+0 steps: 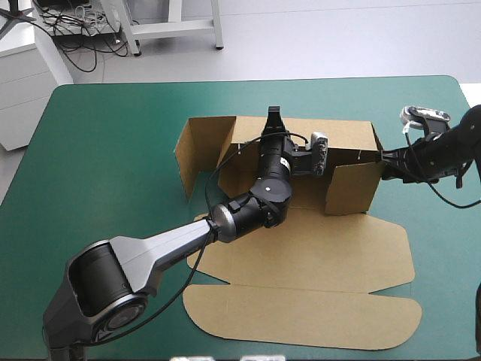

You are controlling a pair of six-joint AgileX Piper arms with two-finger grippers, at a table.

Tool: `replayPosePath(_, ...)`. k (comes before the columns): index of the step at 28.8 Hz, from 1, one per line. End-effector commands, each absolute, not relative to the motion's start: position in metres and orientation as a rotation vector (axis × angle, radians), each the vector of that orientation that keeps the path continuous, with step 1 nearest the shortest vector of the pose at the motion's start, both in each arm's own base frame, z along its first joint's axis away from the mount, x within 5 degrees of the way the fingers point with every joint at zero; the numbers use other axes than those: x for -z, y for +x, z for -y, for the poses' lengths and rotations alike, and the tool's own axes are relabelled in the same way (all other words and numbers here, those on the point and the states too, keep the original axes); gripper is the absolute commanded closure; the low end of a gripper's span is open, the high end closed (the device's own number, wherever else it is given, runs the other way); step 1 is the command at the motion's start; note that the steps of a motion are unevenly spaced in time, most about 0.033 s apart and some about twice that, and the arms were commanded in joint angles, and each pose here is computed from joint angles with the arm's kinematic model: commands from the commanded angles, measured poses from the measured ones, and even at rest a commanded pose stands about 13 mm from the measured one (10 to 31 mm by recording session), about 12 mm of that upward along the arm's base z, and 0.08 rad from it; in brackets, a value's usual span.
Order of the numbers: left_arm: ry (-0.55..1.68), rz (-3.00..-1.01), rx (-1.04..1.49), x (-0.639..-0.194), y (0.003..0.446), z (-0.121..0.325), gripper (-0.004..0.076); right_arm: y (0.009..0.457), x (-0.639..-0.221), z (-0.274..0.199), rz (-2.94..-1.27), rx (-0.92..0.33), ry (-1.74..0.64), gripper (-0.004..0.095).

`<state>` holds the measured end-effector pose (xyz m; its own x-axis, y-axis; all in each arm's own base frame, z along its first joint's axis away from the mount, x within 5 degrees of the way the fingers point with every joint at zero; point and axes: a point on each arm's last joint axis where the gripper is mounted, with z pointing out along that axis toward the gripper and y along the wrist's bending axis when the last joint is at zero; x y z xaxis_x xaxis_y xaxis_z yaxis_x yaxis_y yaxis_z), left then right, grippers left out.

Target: Fold the box

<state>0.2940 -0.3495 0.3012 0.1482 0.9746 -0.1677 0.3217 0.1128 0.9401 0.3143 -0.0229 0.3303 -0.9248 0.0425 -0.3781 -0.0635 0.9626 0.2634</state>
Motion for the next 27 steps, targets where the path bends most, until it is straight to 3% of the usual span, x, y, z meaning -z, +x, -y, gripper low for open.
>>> replayPosePath(1,1.311,-1.337,-0.771,-0.334,0.290,0.344,0.0734,0.298,-0.343,0.017,-2.586,-0.380,-0.097,0.0488)
replayPosePath(10,1.322,-1.321,-0.748,-0.334,0.289,0.346,0.0734,0.293,-0.329,0.007,-2.485,-0.460,-0.296,0.0495)
replayPosePath(19,1.323,-1.319,-0.745,-0.334,0.289,0.346,0.0734,0.300,-0.336,0.003,-2.284,-0.374,-0.590,0.0495)
replayPosePath(24,1.324,-1.317,-0.743,-0.334,0.289,0.347,0.0734,0.302,-0.343,-0.003,-2.202,-0.463,-0.577,0.0495)
replayPosePath(27,1.324,-1.317,-0.743,-0.334,0.289,0.347,0.0734,0.305,-0.344,-0.001,-2.183,-0.435,-0.540,0.0495)
